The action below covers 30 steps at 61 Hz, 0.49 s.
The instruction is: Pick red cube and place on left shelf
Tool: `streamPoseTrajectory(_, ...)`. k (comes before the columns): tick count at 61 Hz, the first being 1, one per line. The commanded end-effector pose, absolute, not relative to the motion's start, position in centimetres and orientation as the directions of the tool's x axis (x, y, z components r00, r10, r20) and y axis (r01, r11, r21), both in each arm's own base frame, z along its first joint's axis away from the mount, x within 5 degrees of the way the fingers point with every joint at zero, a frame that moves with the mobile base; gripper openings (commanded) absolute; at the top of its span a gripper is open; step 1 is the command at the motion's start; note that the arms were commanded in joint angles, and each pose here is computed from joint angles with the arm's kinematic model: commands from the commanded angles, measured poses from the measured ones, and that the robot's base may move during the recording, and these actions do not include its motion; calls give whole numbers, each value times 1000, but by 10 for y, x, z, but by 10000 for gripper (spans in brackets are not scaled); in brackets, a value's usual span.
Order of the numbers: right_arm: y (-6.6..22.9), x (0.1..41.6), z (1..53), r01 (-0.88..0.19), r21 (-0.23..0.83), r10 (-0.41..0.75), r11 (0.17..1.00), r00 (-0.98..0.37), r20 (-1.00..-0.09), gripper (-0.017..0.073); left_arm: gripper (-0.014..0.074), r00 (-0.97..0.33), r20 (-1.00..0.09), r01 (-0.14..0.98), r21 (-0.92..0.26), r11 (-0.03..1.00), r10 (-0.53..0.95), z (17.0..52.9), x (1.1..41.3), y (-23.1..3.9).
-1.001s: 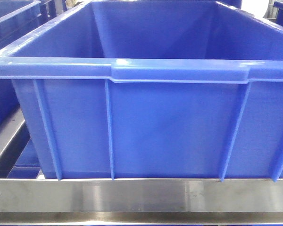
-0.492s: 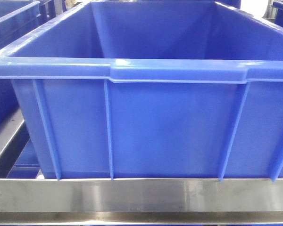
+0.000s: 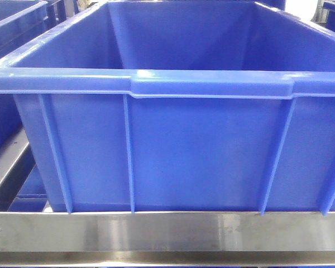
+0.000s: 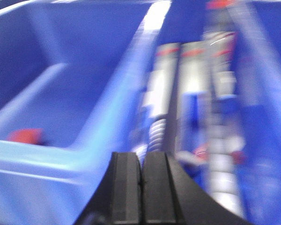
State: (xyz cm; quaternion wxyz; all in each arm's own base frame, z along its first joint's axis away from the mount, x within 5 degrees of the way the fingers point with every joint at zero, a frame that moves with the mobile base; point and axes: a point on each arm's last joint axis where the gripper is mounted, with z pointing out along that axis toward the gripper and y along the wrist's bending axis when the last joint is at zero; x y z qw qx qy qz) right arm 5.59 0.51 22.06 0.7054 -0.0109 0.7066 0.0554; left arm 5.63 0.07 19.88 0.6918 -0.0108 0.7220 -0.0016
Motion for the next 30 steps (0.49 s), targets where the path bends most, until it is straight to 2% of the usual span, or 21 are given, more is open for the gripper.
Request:
streamPoseTrajectory(1,3,49,231,-63,52,63,997,179,-982,48,101,36,-999,-5,-25,1000,-25,200,56,0)
streamPoseTrajectory(14,-1,52,223,3,54,52,999,239,-970,48,101,36,-999,-5,-25,1000,-25,200,56,0)
streamPoseTrajectory(30,-1,52,223,5,53,50,999,238,-970,48,101,36,-999,-5,-25,1000,-25,200,56,0)
